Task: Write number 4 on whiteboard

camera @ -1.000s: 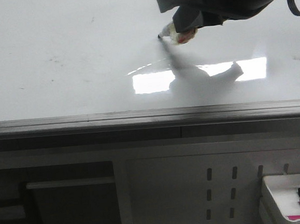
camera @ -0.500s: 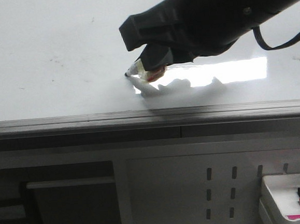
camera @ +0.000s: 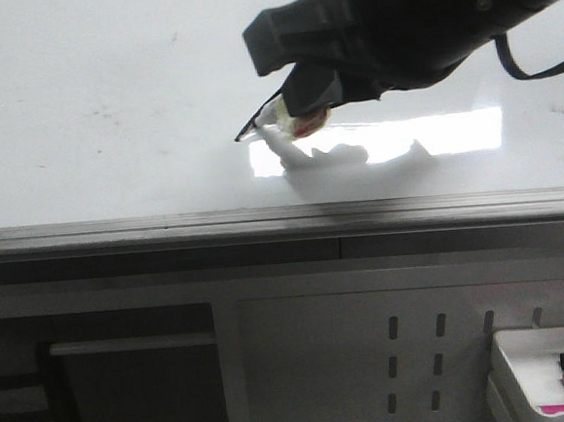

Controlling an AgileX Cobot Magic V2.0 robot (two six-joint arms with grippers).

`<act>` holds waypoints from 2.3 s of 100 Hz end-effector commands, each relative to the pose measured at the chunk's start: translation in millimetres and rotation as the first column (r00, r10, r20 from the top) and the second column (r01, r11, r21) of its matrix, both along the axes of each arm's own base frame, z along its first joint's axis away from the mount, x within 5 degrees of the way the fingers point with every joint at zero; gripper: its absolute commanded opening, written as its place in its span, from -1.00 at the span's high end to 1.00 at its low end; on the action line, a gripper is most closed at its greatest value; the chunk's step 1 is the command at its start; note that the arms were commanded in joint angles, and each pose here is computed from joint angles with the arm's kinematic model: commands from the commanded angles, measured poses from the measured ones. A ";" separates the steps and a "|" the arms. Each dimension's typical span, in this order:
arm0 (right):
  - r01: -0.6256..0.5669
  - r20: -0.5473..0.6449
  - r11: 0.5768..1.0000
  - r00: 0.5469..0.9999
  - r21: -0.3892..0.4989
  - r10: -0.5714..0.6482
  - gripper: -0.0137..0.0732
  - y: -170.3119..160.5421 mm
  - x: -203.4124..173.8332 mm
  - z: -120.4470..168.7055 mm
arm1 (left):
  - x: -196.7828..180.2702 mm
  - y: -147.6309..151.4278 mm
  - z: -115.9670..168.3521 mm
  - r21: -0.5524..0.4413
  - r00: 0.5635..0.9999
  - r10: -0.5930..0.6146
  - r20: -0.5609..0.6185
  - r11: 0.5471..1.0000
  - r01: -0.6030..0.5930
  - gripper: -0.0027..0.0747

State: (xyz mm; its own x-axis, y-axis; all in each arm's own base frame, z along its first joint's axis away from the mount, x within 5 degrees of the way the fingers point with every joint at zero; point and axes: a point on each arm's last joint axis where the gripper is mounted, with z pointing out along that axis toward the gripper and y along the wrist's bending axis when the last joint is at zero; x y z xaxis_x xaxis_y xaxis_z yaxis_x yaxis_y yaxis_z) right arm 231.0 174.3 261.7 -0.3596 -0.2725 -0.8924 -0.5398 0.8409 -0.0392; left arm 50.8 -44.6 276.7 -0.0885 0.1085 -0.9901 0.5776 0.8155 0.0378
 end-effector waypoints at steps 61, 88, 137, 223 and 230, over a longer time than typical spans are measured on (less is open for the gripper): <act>0.244 0.055 0.967 0.967 0.075 -0.249 0.83 -80.0 -16.8 13.7 | 1.3 1.9 13.1 -0.069 0.999 0.033 0.034 0.997 -0.030 0.98; 0.098 0.072 0.983 0.991 0.158 -0.110 0.83 -66.4 -22.7 43.8 | 1.3 1.9 13.1 -0.069 0.999 0.033 0.034 0.997 -0.030 0.98; 0.065 0.072 0.986 0.994 0.154 -0.077 0.83 -47.0 9.2 56.5 | 1.0 1.4 13.7 -0.088 0.999 0.028 0.028 0.996 -0.026 0.98; 0.061 -0.168 0.990 0.985 0.128 -0.039 0.78 -34.2 -1.4 -6.8 | 0.8 1.1 13.5 -0.087 0.999 0.025 0.027 0.996 -0.023 0.98; 0.072 -0.203 0.992 0.978 0.105 -0.050 0.78 -34.3 -9.8 -21.0 | 0.7 0.9 13.3 -0.085 0.999 0.022 0.024 0.996 -0.020 0.98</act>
